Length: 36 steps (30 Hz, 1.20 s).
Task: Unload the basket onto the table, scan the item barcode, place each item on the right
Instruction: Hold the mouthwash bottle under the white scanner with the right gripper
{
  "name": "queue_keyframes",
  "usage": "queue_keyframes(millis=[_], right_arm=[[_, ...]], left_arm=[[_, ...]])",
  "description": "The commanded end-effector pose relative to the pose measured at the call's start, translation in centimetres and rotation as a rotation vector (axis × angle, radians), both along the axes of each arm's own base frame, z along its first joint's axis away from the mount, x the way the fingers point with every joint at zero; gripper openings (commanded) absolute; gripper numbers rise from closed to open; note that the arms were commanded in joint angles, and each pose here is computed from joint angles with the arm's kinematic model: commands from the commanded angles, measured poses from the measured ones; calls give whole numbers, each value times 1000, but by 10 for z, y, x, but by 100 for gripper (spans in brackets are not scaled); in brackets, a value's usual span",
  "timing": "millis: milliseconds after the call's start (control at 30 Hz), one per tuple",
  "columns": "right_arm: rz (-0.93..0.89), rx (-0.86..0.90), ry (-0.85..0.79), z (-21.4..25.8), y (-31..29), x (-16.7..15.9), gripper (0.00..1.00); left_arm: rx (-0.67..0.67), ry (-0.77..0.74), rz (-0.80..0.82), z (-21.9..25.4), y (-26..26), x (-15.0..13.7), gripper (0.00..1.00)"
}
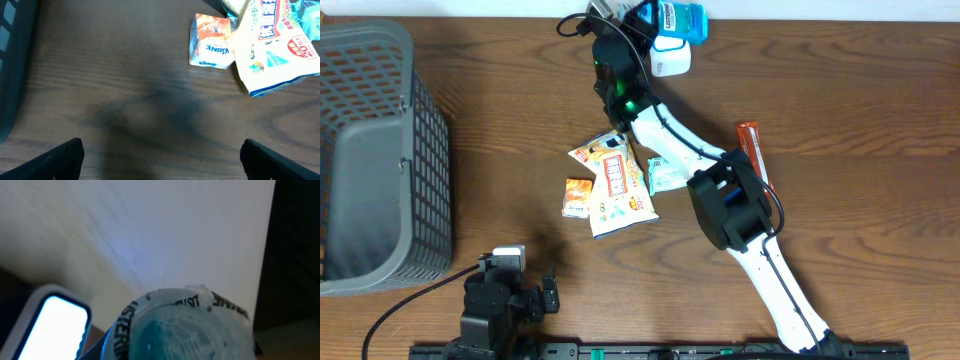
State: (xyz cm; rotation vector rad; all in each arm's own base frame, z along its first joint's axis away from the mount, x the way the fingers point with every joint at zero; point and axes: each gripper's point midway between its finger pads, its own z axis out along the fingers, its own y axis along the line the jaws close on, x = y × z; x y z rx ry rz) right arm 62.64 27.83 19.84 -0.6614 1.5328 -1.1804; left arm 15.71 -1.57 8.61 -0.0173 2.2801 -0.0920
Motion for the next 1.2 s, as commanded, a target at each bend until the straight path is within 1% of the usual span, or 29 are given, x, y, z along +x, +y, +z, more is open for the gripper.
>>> queue_keyframes(millis=[0, 100, 333, 433, 600, 800, 900, 1033, 1167], right_arm=[[90, 49, -58, 21, 6, 12, 1], [102, 55, -61, 21, 3, 16, 1], [127, 137, -87, 21, -7, 26, 1], [147, 138, -78, 13, -6, 30, 1], [156, 66, -36, -22, 0, 37, 1], [124, -34, -28, -56, 6, 47, 1], [114, -17, -44, -57, 5, 49, 1], [105, -63, -31, -57, 3, 50, 1], [94, -62, -28, -58, 1, 49, 1]], left_arm=[[5, 2, 3, 0, 1, -1, 100], [5, 3, 3, 0, 1, -1, 100], [5, 3, 3, 0, 1, -1, 100], [5, 3, 3, 0, 1, -1, 100], [5, 3, 4, 0, 1, -1, 100], [5, 3, 3, 0, 1, -1, 100], [5, 3, 3, 0, 1, -1, 100], [6, 7, 4, -1, 1, -1, 100], [6, 6, 4, -1, 1, -1, 100]])
